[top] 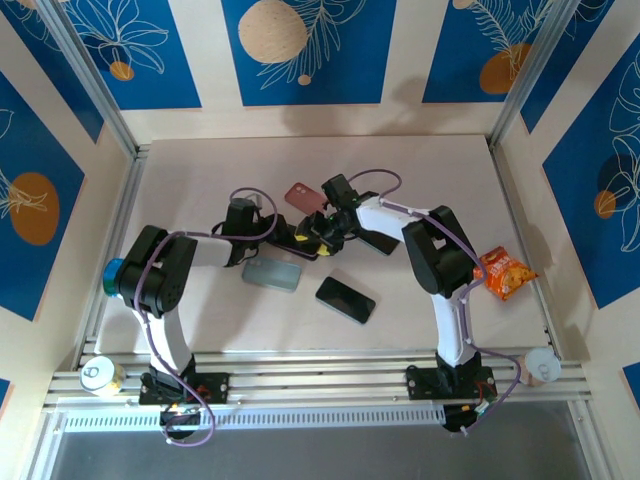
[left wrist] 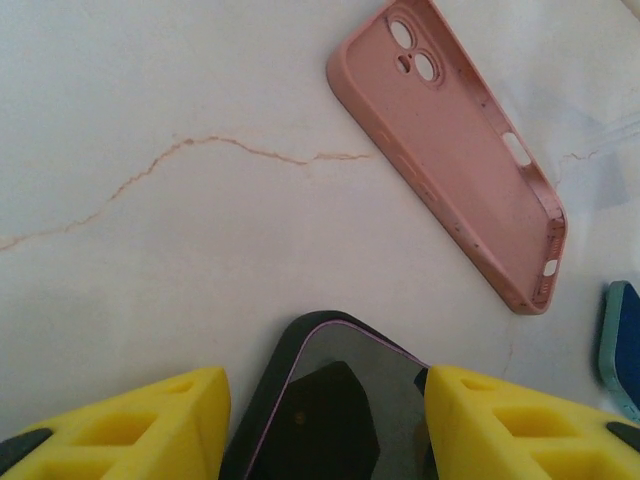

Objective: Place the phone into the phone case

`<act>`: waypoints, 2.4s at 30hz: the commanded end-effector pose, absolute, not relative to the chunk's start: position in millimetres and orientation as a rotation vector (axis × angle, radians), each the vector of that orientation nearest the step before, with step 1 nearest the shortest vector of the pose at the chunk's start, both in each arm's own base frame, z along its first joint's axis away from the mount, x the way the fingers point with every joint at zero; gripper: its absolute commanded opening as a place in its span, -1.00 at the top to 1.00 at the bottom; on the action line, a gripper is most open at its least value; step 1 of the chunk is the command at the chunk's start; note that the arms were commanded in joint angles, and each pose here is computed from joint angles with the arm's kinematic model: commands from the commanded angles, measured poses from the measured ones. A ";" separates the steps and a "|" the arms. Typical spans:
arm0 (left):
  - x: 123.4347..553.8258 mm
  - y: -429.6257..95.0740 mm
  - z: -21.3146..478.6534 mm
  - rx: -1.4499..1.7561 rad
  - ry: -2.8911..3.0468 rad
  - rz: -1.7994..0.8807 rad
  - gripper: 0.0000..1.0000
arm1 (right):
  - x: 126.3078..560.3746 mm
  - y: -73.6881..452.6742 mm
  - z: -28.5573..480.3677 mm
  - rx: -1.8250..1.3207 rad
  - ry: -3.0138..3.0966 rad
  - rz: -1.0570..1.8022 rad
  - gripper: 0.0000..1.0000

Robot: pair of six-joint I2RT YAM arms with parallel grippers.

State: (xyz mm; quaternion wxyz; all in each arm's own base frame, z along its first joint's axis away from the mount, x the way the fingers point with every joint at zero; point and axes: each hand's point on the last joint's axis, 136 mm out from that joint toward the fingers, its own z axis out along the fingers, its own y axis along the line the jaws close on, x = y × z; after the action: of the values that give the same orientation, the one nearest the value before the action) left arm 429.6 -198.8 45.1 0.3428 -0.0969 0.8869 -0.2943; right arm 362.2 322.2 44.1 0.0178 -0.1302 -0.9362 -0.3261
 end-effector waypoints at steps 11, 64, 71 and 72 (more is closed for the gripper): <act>436.1 -210.1 67.7 -0.205 2.268 -0.806 -0.08 | 352.1 304.9 49.9 -0.411 -2.871 -0.856 -0.37; 398.4 -207.8 45.5 -0.233 2.361 -0.796 -0.08 | 371.8 305.2 48.4 -0.410 -2.910 -0.992 -0.26; 406.1 -204.8 56.3 -0.209 2.357 -0.749 -0.09 | 370.0 275.5 58.8 -0.376 -2.984 -0.995 -0.28; 407.2 -204.5 57.8 -0.206 2.356 -0.745 -0.08 | 368.6 271.6 59.9 -0.365 -2.996 -1.002 -0.30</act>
State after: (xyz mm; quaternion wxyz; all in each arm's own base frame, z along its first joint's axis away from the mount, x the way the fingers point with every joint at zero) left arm 403.8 -201.7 39.9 0.3138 -0.0894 0.9003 -0.2880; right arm 368.6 283.6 40.9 0.0101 -0.1346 -0.9420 -0.3074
